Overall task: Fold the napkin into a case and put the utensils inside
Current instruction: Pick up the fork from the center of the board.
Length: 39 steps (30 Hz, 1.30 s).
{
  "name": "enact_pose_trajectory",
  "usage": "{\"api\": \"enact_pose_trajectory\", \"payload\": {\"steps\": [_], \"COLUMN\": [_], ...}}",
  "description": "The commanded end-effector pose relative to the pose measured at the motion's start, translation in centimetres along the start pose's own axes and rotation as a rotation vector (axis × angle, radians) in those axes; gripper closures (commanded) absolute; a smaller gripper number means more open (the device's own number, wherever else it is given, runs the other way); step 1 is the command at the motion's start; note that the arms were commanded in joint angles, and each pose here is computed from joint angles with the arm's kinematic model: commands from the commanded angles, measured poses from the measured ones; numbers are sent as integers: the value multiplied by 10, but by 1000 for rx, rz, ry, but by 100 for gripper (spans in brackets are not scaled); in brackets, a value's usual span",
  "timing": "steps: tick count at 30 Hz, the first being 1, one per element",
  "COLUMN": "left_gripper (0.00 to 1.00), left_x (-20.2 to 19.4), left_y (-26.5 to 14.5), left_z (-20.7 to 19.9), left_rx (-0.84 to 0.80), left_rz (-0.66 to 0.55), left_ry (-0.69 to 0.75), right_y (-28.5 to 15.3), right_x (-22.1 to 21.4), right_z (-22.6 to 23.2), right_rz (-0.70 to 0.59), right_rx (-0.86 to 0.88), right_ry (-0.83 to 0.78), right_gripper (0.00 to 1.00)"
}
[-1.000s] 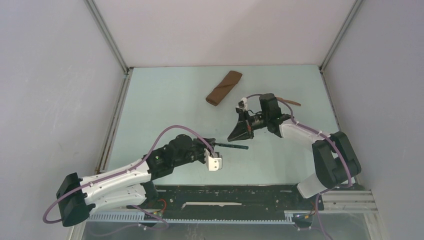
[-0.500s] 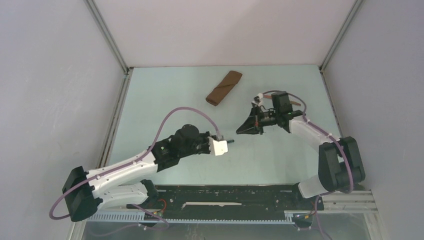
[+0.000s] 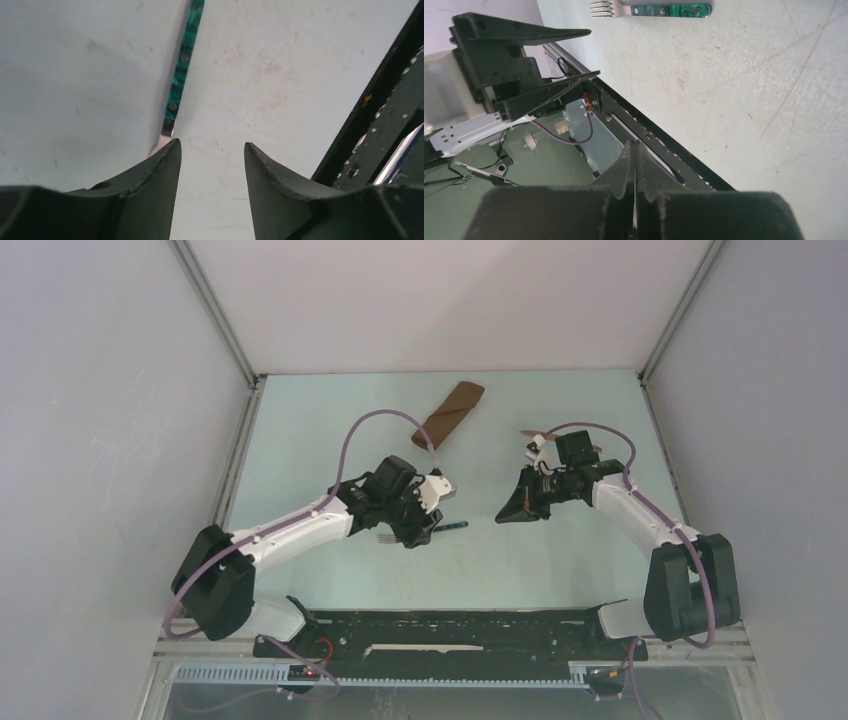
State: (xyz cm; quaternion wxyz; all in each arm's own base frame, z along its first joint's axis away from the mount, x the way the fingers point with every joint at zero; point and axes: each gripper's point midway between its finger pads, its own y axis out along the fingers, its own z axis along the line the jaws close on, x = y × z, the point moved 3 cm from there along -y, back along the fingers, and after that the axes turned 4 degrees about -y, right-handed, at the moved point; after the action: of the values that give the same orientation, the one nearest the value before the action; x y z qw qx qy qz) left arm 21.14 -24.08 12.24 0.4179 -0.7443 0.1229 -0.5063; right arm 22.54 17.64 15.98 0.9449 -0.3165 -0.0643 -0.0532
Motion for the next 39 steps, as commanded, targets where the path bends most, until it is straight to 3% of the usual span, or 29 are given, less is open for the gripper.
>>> {"api": "enact_pose_trajectory", "payload": {"steps": [1,7,15,20,27,31,34,39], "left_gripper": [44,41,45,50,70,89,100,100], "left_x": [-21,-19,-26,-46,-55,-41,-27,2], "left_y": [5,28,47,61,67,66,64,49], "left_z": [11,33,46,39,38,34,27,25], "left_rx": [59,95,148,188,246,218,163,126], "left_rz": [100,134,235,359,419,357,284,194], "left_ry": [19,39,20,24,44,28,-31,-129], "right_y": [-6,-8,-17,-27,-45,-56,-68,-81], "right_x": [-6,-8,-6,-4,0,2,2,-3], "right_z": [2,2,11,17,23,22,18,15], "right_rz": [-20,-32,-83,-132,-233,-308,-379,-431], "right_rx": [-8,-5,0,2,-33,-95,-171,-228], "right_ry": [-88,-115,-146,-183,-232,-245,-252,-269], "right_gripper": [100,100,100,98,77,61,55,55]}}
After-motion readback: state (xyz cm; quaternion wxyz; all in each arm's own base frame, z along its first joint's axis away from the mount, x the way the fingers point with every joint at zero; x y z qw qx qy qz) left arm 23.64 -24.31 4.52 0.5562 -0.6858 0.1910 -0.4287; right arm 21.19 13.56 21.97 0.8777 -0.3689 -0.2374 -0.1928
